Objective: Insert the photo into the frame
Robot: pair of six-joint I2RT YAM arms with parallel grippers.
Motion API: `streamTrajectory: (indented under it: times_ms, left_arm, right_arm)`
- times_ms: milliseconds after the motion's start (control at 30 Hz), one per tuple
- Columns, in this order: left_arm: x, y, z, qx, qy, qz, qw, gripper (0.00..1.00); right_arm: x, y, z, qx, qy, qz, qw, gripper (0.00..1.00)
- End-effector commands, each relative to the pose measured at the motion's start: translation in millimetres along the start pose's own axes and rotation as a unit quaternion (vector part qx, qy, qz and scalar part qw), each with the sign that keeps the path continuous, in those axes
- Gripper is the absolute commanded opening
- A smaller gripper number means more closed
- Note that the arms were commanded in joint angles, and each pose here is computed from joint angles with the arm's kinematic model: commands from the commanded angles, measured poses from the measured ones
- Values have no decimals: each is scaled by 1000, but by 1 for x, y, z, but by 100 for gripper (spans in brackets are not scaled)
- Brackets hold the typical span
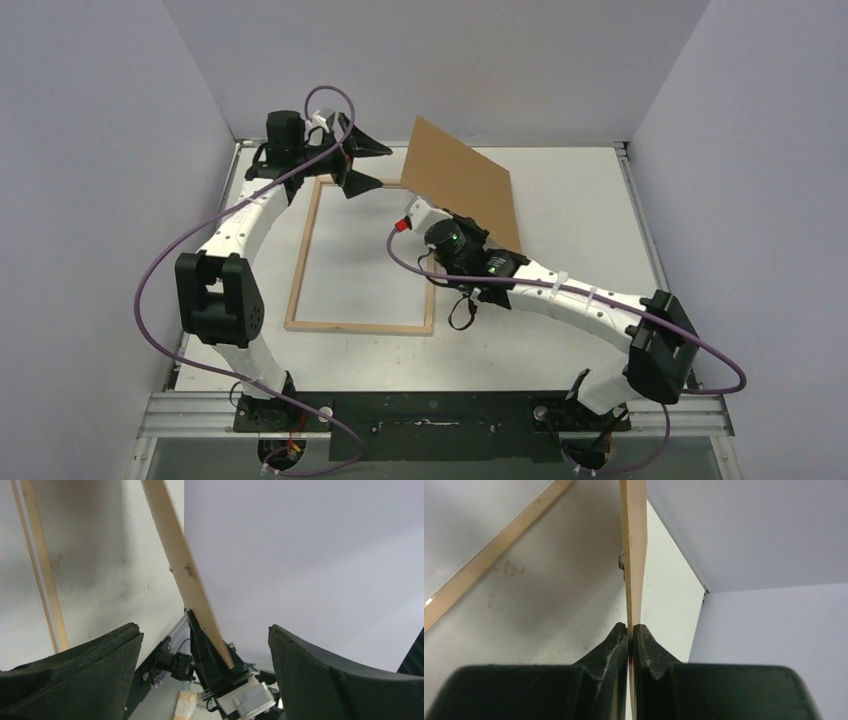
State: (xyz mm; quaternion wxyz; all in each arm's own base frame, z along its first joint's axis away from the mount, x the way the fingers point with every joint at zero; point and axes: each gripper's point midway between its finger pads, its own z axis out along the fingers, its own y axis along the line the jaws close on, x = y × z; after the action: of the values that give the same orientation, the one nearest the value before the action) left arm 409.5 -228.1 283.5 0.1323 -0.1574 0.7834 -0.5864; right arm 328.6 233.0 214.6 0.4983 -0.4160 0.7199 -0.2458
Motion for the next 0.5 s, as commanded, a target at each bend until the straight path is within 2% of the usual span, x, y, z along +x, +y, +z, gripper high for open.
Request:
streamTrajectory:
  times_ms: [0, 133, 267, 333, 467]
  left_arm:
    - [-31, -31, -24, 28, -48, 64, 996, 97]
    - [-38, -31, -24, 25, -58, 67, 996, 97]
    - [-36, -15, -17, 15, -53, 50, 997, 97]
    - [-33, -6, -12, 15, -48, 39, 998, 97]
    - [-23, 6, 0, 11, -35, 28, 999, 97]
  right_arm:
    - [-19, -56, -12, 39, -63, 170, 983, 0]
    - [-20, -101, -22, 83, -89, 273, 954, 0]
    - [-22, -147, -32, 137, -105, 375, 911, 0]
    - [-13, -173, -41, 194, -104, 440, 870, 0]
    - [1, -196, -51, 247, -110, 541, 796, 0]
